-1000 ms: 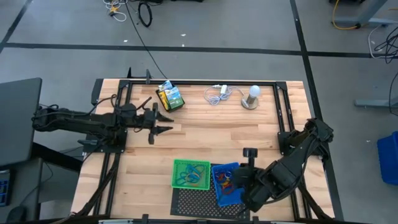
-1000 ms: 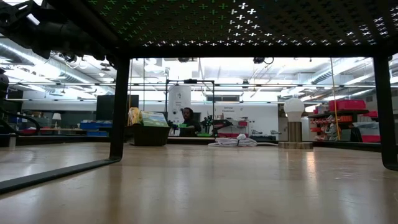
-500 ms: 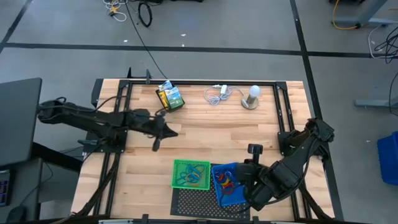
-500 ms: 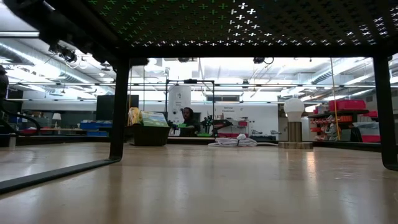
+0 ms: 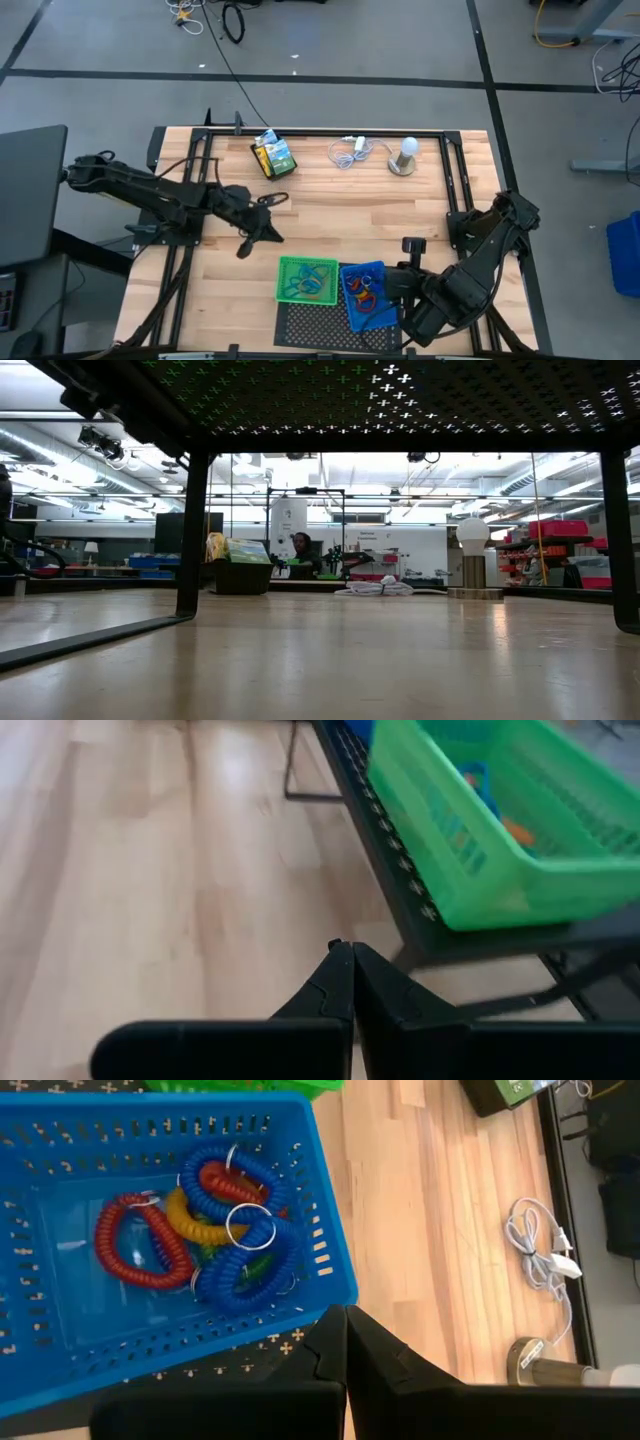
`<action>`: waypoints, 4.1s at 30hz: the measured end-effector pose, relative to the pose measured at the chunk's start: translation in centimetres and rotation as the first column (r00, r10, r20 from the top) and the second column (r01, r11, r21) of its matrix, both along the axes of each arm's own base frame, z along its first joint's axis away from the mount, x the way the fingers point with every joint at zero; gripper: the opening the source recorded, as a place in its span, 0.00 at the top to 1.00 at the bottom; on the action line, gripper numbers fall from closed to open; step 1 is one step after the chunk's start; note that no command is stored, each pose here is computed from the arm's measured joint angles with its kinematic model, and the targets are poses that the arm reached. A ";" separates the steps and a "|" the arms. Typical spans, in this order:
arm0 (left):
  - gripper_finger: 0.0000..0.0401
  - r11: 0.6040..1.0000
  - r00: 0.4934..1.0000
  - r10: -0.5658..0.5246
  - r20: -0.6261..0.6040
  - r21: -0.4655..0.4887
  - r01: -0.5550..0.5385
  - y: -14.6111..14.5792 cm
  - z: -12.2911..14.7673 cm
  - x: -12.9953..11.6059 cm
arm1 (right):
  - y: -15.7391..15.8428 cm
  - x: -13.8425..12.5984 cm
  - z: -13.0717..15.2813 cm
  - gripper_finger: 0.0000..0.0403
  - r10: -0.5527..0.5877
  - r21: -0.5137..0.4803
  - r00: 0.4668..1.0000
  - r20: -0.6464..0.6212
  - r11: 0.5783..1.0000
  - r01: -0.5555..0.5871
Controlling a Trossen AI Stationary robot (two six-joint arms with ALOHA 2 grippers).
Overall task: Pick & Place Office Desk Supplies
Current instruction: Adjust the green and blue bin
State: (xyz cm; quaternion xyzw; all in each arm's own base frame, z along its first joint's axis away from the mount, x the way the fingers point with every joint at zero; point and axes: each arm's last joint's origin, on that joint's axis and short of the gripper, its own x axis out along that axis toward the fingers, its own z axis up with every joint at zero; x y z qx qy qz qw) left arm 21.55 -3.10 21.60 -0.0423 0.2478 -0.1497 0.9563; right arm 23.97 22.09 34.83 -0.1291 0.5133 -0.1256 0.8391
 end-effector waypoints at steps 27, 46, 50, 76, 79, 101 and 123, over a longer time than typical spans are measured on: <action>1.00 0.991 0.992 -0.112 0.063 0.084 0.107 -2.3 0.3 -0.3 | 0.0 0.0 0.0 1.00 -0.004 0.004 1.000 0.000 1.000 0.004; 1.00 0.984 0.996 -0.027 0.082 0.179 0.012 -3.1 0.2 -0.5 | 0.1 0.0 -0.1 1.00 -0.002 0.019 1.000 -0.017 1.000 0.002; 1.00 0.985 0.987 -0.051 0.153 0.169 0.024 -2.7 0.9 -0.1 | 0.1 0.0 -0.1 1.00 -0.002 0.020 1.000 -0.017 1.000 0.002; 1.00 0.929 0.918 -0.369 0.145 0.066 0.364 -4.4 -0.4 0.9 | 0.1 -0.1 -0.1 1.00 0.001 0.032 1.000 -0.031 0.999 0.000; 1.00 0.909 0.897 -0.416 0.148 0.071 0.410 -5.0 -0.5 0.7 | 0.1 -0.1 -0.1 1.00 0.006 0.031 0.999 -0.034 0.999 -0.005; 1.00 0.975 0.957 -0.204 0.208 0.135 0.179 -3.9 -0.9 2.5 | 0.1 -0.1 -0.1 1.00 0.011 0.036 0.999 -0.042 0.999 -0.009; 1.00 0.900 0.879 -0.435 0.196 0.069 0.430 -6.6 -1.3 1.7 | 0.2 -0.1 -0.1 1.00 0.025 0.036 0.998 -0.054 0.999 -0.023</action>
